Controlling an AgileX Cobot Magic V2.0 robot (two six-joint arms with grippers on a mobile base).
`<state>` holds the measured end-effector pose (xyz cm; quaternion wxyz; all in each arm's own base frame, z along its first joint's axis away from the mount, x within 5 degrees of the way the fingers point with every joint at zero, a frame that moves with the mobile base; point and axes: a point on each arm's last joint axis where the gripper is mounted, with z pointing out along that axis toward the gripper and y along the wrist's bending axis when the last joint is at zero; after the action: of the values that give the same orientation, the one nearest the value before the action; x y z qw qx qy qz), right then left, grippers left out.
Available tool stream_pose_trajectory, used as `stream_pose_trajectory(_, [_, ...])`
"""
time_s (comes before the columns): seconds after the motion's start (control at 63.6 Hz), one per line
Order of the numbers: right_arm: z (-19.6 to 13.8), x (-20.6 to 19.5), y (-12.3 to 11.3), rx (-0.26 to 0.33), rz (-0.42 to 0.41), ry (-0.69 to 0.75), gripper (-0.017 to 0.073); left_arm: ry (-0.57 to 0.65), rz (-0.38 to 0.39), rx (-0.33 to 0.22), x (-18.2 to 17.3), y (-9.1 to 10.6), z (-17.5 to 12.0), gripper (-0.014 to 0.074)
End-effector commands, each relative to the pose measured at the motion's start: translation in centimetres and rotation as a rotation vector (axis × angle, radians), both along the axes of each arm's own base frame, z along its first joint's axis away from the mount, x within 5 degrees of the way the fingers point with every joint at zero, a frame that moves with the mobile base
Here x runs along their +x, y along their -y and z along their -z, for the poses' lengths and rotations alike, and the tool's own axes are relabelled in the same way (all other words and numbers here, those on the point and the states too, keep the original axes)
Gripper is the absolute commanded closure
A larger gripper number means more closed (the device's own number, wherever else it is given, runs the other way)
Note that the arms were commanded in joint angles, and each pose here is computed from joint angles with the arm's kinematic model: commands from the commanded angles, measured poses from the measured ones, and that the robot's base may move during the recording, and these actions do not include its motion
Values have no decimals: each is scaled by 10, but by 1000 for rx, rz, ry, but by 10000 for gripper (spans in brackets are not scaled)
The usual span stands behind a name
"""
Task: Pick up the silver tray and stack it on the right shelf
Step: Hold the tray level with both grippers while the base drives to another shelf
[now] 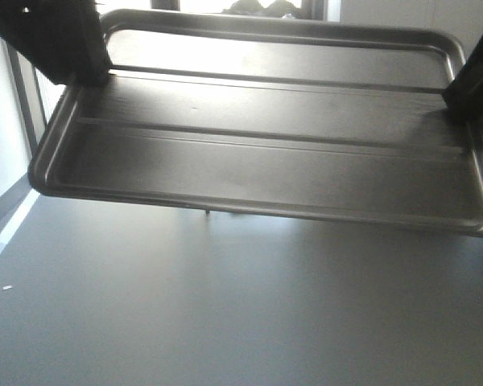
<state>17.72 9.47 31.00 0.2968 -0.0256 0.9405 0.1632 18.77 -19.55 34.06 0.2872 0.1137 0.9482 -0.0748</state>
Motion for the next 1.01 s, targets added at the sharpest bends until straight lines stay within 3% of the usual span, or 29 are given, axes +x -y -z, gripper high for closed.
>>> stream_pose_trajectory(0.0, [-12, 1, 4, -29, -14, 80, 501, 82, -6, 24, 0, -10, -18, 687])
stream_pose_trajectory(0.991, [-12, 2, 4, -28, -14, 82, 501, 85, -6, 27, 1, -10, -19, 687])
